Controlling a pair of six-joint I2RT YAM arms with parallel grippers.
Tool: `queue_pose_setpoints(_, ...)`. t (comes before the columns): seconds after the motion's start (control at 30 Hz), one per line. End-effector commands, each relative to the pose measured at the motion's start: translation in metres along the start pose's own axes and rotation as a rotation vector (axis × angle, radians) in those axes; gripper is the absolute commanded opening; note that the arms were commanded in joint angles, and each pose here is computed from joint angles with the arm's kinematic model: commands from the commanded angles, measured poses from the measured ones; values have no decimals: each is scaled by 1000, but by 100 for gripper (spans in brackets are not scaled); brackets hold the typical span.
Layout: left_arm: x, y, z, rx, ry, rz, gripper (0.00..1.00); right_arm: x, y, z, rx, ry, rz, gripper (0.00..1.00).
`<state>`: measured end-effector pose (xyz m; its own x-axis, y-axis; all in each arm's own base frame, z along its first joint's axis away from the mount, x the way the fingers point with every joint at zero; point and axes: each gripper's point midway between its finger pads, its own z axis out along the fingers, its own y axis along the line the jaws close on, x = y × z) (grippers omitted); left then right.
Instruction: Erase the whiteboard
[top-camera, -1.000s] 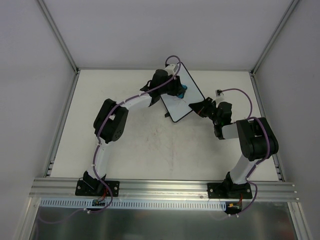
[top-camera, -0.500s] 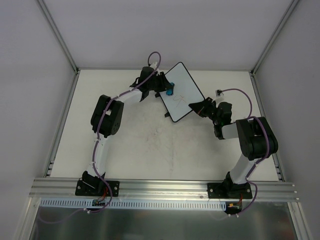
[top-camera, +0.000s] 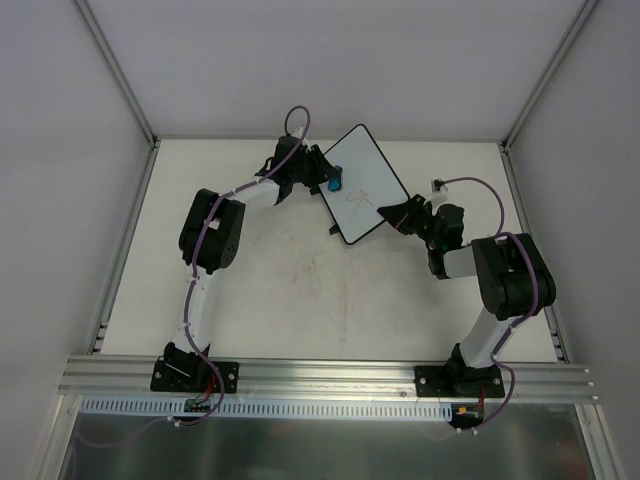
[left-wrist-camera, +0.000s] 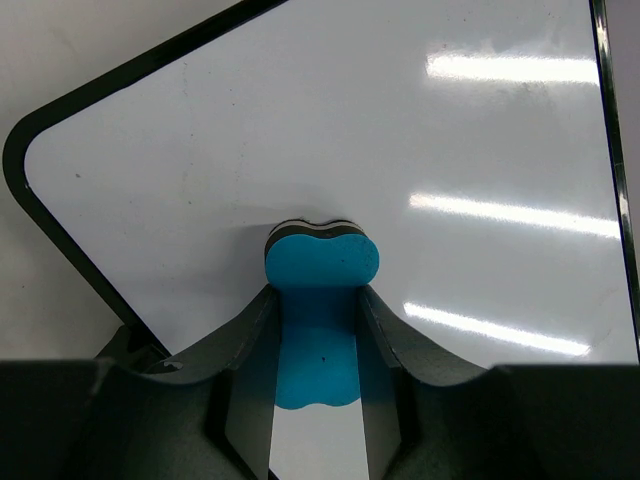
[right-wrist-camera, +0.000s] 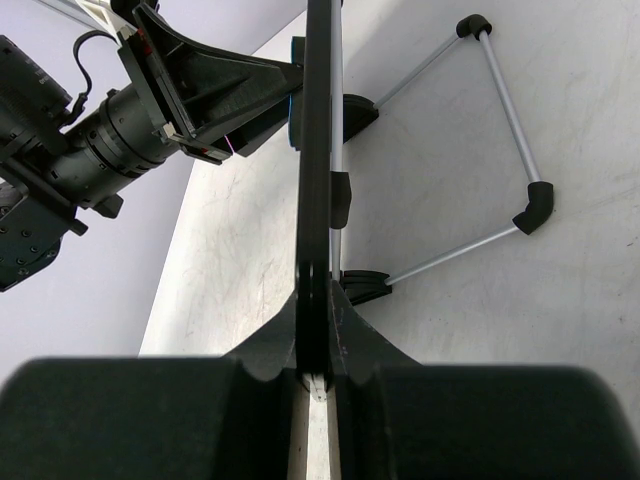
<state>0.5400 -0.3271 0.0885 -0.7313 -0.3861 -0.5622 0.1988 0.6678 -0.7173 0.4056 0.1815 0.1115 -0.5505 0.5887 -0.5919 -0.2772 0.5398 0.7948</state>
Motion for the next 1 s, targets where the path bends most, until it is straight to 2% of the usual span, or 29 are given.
queue_pose_setpoints(0.0,45,46,1,-153,95,-60,0,-17,19,7,-76,-43,-33,0)
queue_pose_setpoints(0.27,44,45,-1,-144,94,-62,0,-17,20,7,-81,-43,-29,0)
queue_pose_setpoints(0.67,59,-24,0,72,103,162,0,-18,18,7,-78,-46,-25,0)
queue_pose_setpoints(0.97,98,-64,-8,158,153,361,0,-20,18,6,-84,-51,-23,0)
